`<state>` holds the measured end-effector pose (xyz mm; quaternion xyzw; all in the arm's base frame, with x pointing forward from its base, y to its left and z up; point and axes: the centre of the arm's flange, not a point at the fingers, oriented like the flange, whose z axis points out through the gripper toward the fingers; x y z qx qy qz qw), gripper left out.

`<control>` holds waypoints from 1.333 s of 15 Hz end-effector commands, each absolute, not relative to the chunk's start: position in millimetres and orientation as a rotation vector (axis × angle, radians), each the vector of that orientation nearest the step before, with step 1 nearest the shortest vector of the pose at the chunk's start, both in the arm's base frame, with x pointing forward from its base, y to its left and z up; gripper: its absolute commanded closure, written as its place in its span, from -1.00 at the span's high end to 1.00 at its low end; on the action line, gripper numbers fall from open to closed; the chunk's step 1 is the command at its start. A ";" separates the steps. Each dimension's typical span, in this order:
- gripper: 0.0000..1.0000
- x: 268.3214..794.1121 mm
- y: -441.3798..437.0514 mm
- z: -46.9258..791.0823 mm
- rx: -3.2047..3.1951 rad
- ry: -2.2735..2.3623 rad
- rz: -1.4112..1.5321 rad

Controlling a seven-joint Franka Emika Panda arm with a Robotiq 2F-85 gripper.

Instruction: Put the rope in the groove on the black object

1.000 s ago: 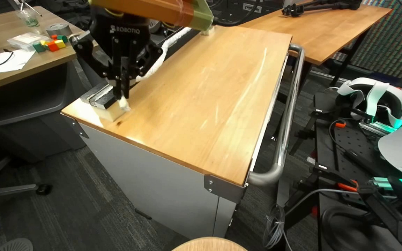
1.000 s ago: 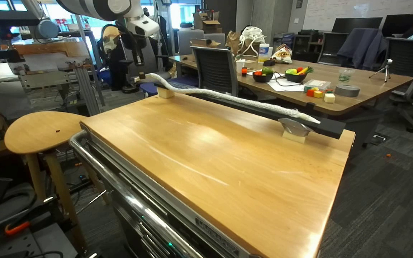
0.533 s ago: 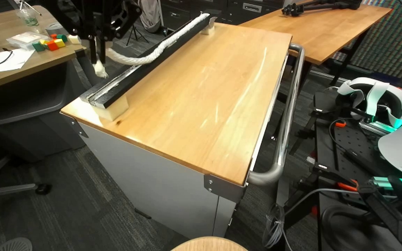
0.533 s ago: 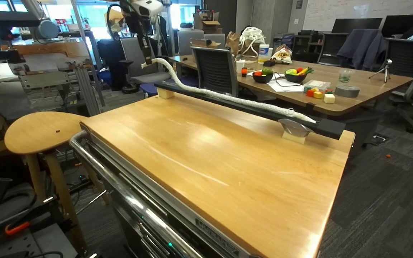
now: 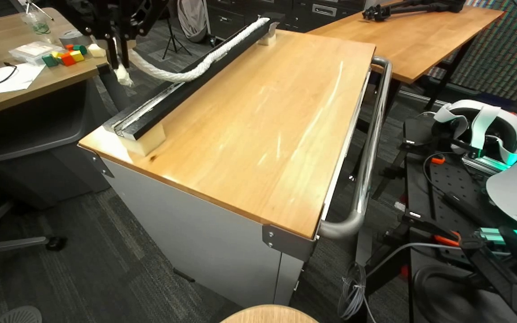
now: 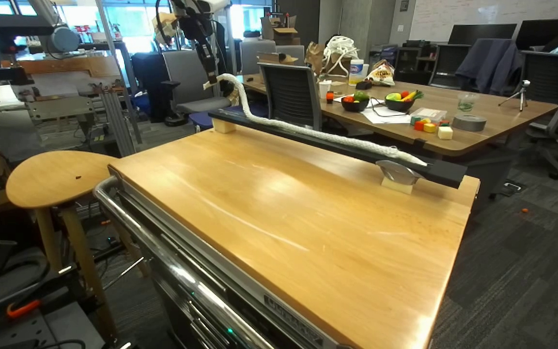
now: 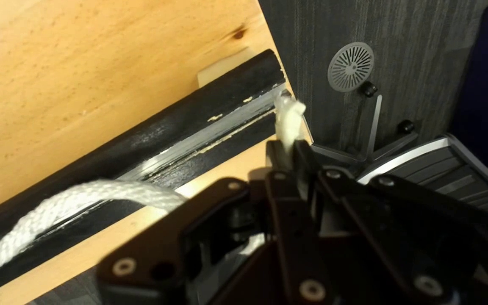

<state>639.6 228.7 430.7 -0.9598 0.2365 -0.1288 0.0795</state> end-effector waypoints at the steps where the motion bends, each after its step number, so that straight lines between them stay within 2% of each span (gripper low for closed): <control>1: -0.96 656.3 244.2 439.6 -2.890 0.684 -0.359; 9: -0.96 670.8 261.5 423.7 -2.936 0.661 -0.272; 20: -0.96 689.9 256.2 401.9 -2.849 0.657 0.087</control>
